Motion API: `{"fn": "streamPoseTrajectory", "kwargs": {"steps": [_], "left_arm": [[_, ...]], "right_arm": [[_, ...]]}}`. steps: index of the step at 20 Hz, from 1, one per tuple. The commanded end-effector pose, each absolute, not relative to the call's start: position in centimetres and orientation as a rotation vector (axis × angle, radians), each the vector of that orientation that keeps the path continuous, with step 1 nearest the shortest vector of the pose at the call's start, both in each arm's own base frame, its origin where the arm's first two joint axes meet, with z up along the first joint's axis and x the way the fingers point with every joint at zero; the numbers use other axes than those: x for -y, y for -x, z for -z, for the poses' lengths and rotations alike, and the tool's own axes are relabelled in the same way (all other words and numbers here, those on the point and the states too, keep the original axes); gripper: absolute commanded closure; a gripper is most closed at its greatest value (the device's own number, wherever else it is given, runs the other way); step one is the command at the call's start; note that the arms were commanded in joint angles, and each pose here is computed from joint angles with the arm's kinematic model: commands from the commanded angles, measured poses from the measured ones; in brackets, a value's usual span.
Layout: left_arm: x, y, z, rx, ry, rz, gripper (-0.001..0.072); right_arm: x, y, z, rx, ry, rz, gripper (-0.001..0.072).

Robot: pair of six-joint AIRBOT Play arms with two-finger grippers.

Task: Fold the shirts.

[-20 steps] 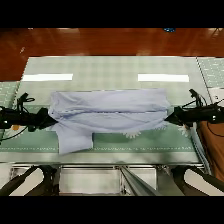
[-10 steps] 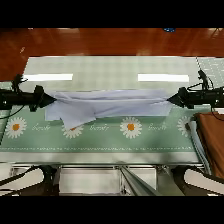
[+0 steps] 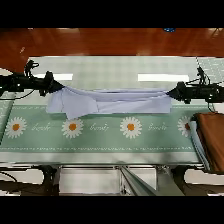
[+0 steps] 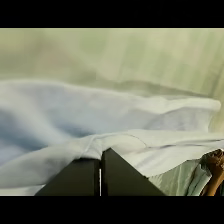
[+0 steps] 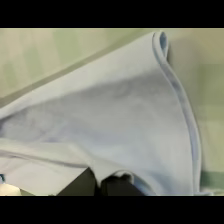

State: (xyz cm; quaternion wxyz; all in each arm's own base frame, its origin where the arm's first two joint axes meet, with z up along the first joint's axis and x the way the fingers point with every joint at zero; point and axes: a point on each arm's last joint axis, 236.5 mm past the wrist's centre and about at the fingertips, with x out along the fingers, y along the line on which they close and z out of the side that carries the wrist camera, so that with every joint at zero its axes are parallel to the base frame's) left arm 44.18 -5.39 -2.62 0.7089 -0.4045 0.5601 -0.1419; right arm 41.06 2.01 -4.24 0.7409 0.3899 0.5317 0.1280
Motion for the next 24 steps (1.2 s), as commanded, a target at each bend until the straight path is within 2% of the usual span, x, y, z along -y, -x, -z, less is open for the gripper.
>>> {"fn": "streamPoseTrajectory", "kwargs": {"steps": [1, 7, 8, 9, 10, 13, 15, 18, 21, 24], "left_arm": [[5.3, -45.8, 4.0, -1.256, 0.906, 0.312, 0.0688], [5.5, -45.7, 6.1, -1.302, 0.924, 0.309, 0.0687], [5.7, -45.6, 6.2, -1.307, 0.925, 0.309, 0.0622], [5.9, -45.6, 6.2, -1.312, 0.922, 0.314, 0.0340], [6.1, -45.4, 6.0, -1.319, 0.919, 0.327, 0.0200], [4.9, -45.9, 2.5, -1.281, 0.899, 0.371, 0.0198], [1.7, -46.8, -1.7, -1.158, 0.861, 0.333, 0.0198], [-3.0, -46.9, -8.5, -0.920, 0.737, 0.253, 0.0199], [-2.2, -44.3, -12.6, -0.732, 0.590, 0.218, 0.0199], [2.6, -39.6, -10.2, -0.725, 0.538, 0.246, 0.0199]], "right_arm": [[-1.7, -42.1, 4.9, -1.155, -0.868, -0.274, 0.0692], [-1.1, -43.0, 6.0, -1.135, -0.891, -0.233, 0.0679], [-0.9, -43.6, 5.9, -1.111, -0.913, -0.221, 0.0494], [-0.8, -44.2, 5.6, -1.086, -0.935, -0.213, 0.0308], [-0.7, -44.7, 5.1, -1.063, -0.956, -0.211, 0.0299], [0.3, -44.9, 1.6, -1.055, -0.976, -0.295, 0.0299], [3.0, -43.8, -2.8, -1.042, -0.991, -0.374, 0.0299], [10.1, -41.5, -6.7, -0.934, -0.930, -0.233, 0.0299], [14.5, -38.1, -4.4, -0.930, -0.871, 0.014, 0.0299], [12.4, -36.2, 1.2, -0.979, -0.990, 0.071, 0.0294]]}}
